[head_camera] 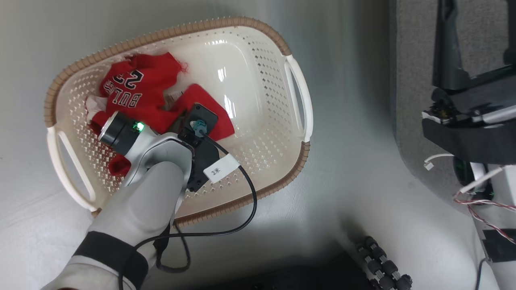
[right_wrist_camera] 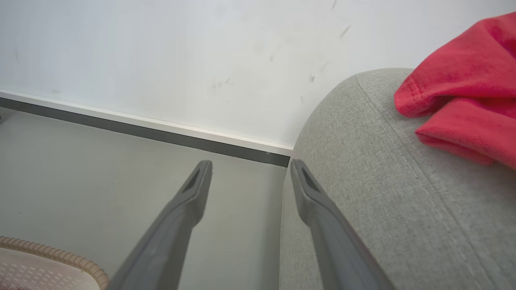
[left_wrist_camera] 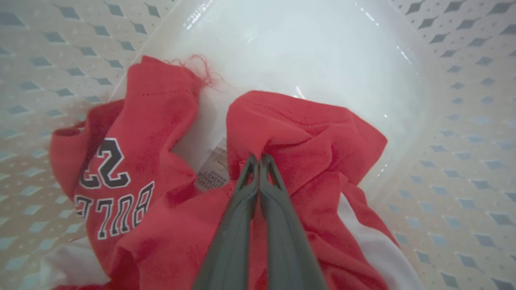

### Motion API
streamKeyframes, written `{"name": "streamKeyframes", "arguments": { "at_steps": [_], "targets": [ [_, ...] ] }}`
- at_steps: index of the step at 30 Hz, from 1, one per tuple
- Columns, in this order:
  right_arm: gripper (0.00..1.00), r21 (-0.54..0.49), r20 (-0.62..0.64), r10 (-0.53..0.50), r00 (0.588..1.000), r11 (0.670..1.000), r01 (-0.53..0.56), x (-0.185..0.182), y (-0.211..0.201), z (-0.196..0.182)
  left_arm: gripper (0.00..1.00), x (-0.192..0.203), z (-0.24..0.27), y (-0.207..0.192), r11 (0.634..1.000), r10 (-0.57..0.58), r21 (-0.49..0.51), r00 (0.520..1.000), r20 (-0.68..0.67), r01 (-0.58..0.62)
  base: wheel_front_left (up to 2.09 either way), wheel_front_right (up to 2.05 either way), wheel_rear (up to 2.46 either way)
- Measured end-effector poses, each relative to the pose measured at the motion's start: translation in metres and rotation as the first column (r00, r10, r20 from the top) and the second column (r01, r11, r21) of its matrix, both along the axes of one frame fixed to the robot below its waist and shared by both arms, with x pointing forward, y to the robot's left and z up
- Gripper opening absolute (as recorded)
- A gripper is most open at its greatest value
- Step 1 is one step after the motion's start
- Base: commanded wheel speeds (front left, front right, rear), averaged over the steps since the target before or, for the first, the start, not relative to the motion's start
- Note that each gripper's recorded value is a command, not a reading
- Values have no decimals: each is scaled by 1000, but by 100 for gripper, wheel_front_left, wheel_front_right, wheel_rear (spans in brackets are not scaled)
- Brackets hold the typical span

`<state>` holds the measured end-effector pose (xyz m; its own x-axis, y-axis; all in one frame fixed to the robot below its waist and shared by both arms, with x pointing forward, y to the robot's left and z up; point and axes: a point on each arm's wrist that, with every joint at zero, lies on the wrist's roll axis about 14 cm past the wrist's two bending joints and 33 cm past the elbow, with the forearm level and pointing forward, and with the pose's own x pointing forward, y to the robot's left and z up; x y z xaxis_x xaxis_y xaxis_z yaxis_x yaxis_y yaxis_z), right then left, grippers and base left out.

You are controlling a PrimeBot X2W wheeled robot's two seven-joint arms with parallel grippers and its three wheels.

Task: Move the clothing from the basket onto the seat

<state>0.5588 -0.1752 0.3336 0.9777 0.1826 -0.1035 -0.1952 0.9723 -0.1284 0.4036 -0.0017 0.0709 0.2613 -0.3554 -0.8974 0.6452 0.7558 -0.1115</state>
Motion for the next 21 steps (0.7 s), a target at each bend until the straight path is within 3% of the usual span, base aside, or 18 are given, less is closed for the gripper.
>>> {"name": "streamKeyframes", "arguments": {
  "at_steps": [6, 12, 21],
  "targets": [
    [100, 9, -16, 12, 1000, 1000, -12, 0, 5, 3, 0, 22, 28, -9, 992, 91, -94, 993, 73, -83, 0, 0, 0],
    [100, 32, -10, 24, 1000, 999, -24, -1, 13, 16, 0, 47, 69, -17, 958, 214, -224, 965, 151, -177, 0, 0, 0],
    [100, 38, 2, 32, 999, 999, -32, -7, 17, 38, 0, 67, 137, -27, 909, 287, -382, 914, 287, -166, 0, 0, 0]
  ]
}}
